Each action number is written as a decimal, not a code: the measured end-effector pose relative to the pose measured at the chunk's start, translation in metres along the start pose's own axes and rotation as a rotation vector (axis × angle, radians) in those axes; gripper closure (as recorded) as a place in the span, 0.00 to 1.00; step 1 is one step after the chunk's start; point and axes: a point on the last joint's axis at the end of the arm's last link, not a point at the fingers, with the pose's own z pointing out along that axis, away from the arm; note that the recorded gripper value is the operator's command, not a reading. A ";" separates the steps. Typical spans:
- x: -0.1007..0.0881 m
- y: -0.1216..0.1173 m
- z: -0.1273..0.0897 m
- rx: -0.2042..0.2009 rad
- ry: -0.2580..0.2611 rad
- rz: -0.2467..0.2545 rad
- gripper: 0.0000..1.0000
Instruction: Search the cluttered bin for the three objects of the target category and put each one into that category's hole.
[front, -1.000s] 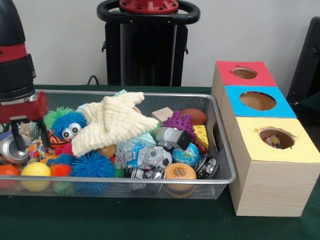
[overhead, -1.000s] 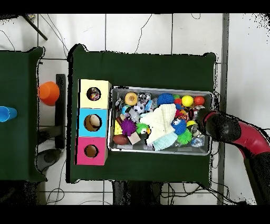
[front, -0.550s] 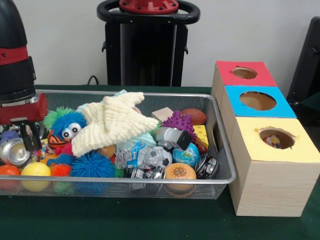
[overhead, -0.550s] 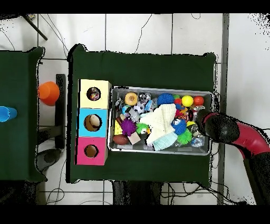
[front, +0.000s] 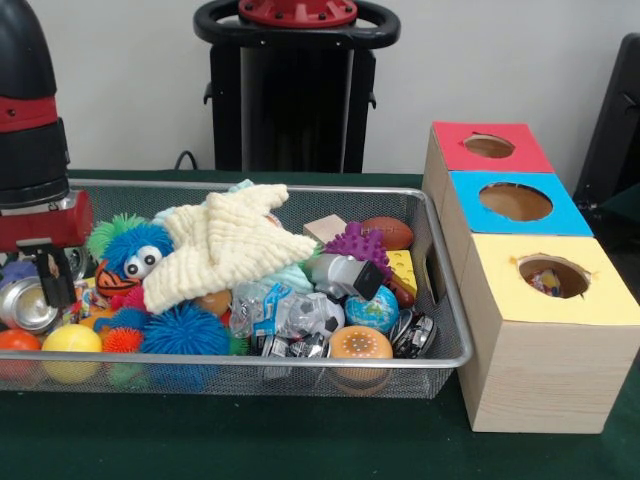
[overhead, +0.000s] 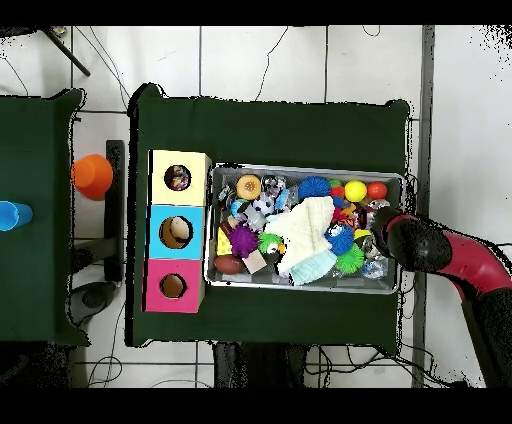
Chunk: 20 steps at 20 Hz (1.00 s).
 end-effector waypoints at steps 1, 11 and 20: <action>0.000 0.000 0.000 0.000 0.000 0.000 1.00; -0.019 0.007 -0.024 0.010 0.041 -0.019 1.00; -0.052 0.038 -0.083 0.002 0.206 -0.057 1.00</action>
